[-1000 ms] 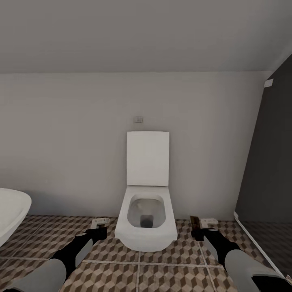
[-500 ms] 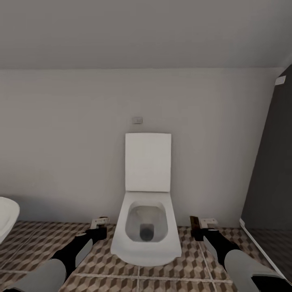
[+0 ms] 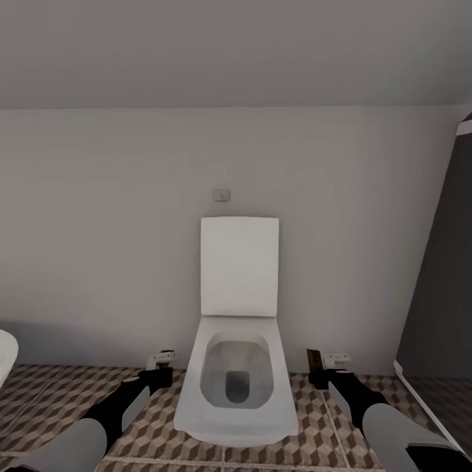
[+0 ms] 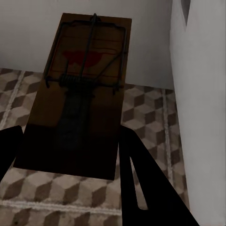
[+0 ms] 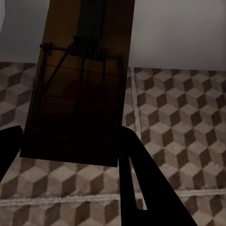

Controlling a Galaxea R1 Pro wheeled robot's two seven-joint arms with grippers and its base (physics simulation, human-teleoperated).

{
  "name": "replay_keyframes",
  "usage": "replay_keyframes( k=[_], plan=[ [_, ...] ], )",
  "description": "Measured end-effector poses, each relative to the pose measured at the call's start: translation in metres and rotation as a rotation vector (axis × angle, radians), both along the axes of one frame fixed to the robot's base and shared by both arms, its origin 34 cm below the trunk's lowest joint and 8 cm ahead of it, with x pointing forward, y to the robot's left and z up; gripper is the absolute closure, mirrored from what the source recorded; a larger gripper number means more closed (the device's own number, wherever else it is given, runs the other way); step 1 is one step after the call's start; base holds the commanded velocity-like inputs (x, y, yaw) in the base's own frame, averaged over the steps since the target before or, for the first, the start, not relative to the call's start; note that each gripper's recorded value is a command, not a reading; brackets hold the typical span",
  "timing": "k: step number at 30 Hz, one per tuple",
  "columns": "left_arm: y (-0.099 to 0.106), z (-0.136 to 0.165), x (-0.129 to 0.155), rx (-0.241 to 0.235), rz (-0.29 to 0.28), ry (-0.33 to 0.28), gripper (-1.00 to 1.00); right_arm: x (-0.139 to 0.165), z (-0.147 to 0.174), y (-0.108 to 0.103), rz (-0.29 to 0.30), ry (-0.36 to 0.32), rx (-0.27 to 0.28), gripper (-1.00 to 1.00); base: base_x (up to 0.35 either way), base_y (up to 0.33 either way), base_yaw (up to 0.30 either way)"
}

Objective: Take the four mousetraps from the cabinet in the bathroom and place them on the bathroom floor. Make sure all four end up on the same floor surface, and ensure that at least two of them are either under or directly next to the same bathroom sink.

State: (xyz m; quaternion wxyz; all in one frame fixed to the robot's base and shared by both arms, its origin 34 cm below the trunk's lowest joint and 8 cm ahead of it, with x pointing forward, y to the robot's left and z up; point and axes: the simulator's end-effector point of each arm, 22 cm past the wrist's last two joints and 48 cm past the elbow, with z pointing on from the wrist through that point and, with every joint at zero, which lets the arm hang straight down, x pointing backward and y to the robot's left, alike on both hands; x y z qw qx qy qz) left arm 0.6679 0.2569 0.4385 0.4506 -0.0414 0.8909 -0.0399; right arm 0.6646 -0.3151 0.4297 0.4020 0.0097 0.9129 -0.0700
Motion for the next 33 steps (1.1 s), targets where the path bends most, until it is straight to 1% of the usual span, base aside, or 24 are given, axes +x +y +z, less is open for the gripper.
replay_keyframes(
  k=[14,17,20,21,25,26,28,33],
  plan=[
    [0.0,0.0,0.0,0.001,0.0,0.0,1.0,0.001,0.001,0.002,0.002,-0.004,0.0,1.0,0.001,0.0,0.0],
    [0.003,-0.006,-0.004,0.002,0.005,0.016,1.0,-0.001,-0.002,0.004,0.001,0.001,-0.001,1.0,0.0,0.0,0.0],
    [0.005,-0.014,-0.009,0.001,0.009,0.036,1.0,-0.004,-0.006,0.002,-0.014,0.009,-0.008,1.0,0.0,0.0,0.0],
    [0.01,-0.028,-0.018,0.007,0.017,0.071,1.0,-0.007,-0.01,0.001,-0.021,0.018,-0.013,1.0,0.0,0.0,0.0],
    [0.02,-0.055,-0.039,0.023,0.031,0.141,1.0,-0.019,-0.024,0.001,-0.026,0.052,-0.015,1.0,0.0,0.0,0.0],
    [0.021,-0.058,-0.042,0.027,0.032,0.15,1.0,-0.021,-0.027,0.002,-0.025,0.055,-0.015,1.0,0.0,0.0,0.0],
    [0.022,-0.062,-0.045,0.027,0.035,0.157,1.0,-0.025,-0.033,0.004,-0.022,0.053,-0.014,1.0,0.0,0.0,0.0],
    [0.011,-0.061,-0.043,0.017,0.026,0.146,1.0,-0.03,-0.039,0.005,-0.018,0.063,-0.015,1.0,0.0,0.0,0.0]
  ],
)
